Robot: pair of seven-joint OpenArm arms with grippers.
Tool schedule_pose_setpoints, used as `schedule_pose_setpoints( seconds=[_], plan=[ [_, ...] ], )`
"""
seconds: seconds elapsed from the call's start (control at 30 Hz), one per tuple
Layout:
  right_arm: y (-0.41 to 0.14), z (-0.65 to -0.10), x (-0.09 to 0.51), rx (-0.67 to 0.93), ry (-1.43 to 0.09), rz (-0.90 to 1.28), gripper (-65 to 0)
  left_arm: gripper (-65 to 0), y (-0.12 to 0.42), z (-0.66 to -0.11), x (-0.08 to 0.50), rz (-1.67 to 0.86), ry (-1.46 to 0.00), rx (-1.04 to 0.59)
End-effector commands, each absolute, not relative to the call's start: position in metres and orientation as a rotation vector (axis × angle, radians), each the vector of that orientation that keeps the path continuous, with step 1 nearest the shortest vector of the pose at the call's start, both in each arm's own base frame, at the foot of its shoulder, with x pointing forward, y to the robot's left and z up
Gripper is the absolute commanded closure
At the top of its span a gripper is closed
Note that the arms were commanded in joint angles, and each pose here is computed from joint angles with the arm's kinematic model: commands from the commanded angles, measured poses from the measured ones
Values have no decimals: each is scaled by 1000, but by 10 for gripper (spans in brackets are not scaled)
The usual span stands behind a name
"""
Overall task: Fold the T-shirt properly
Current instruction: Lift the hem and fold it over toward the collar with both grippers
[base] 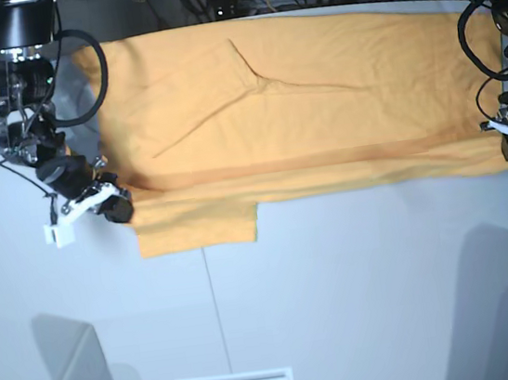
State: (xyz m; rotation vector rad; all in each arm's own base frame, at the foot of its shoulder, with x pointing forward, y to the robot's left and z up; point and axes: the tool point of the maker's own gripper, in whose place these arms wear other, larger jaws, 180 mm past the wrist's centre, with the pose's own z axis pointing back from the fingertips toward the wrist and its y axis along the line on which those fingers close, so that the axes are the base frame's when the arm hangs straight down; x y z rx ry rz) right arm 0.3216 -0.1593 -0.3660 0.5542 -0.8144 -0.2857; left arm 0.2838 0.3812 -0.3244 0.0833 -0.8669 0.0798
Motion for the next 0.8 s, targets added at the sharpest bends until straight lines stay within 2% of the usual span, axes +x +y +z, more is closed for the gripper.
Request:
schedule_pose_setpoints(
  seconds=[0.0,0.23,0.5,0.77],
  plan=[
    [-171,-350,325,539,-876,-280,0,0,391,-304,288,63,-920,114],
    [-167,-353,288,526,-834,-261,0,0,398,-315,263,24,-866,125],
    [-161,-346,254,525,-832,-281,0,0,396,-319,260,17,-852,121],
    [-160,-365,217,510,-749,-295,0,0,380,-319,233,-75,-802,148]
  ],
)
